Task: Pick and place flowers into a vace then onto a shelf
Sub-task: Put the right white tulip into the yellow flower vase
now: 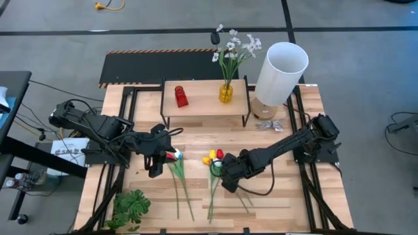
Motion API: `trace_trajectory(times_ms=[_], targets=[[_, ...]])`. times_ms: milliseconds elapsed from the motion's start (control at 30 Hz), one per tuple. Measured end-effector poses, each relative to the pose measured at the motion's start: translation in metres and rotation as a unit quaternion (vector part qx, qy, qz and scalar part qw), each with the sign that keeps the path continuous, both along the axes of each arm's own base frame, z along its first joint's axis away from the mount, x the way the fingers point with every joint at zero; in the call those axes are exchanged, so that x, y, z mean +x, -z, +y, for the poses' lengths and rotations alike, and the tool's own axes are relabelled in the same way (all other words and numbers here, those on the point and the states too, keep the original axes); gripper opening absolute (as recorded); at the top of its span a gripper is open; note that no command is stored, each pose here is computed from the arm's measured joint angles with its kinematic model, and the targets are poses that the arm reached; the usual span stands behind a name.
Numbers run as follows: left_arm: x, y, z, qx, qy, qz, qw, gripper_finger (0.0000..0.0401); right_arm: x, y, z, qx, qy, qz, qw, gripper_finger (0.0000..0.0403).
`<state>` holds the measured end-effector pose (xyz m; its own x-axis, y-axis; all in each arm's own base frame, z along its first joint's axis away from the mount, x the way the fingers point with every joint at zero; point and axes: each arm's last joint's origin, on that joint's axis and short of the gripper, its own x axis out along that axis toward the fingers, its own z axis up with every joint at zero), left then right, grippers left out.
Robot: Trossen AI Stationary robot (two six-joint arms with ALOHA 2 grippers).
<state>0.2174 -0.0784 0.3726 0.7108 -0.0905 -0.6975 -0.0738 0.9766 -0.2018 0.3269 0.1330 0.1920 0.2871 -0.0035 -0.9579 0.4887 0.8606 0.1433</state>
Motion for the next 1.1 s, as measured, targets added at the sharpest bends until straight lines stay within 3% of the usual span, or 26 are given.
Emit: trace_trajectory(times_ms=[333, 700, 1100], targets=[[-0.001, 0.0, 0.0, 0.001, -0.001, 0.002, 1.0, 0.0158, 0.014, 0.029, 0.003, 0.017, -0.025, 0.02, 0.999, 0.0218], [-0.001, 0.001, 0.001, 0.006, -0.004, 0.006, 1.0, 0.0158, 0.017, 0.04, 0.003, 0.024, -0.039, 0.031, 0.998, 0.0187], [-0.001, 0.001, 0.001, 0.007, -0.005, 0.006, 1.0, 0.0158, 0.018, 0.04, 0.002, 0.021, -0.043, 0.028, 0.998, 0.0077]])
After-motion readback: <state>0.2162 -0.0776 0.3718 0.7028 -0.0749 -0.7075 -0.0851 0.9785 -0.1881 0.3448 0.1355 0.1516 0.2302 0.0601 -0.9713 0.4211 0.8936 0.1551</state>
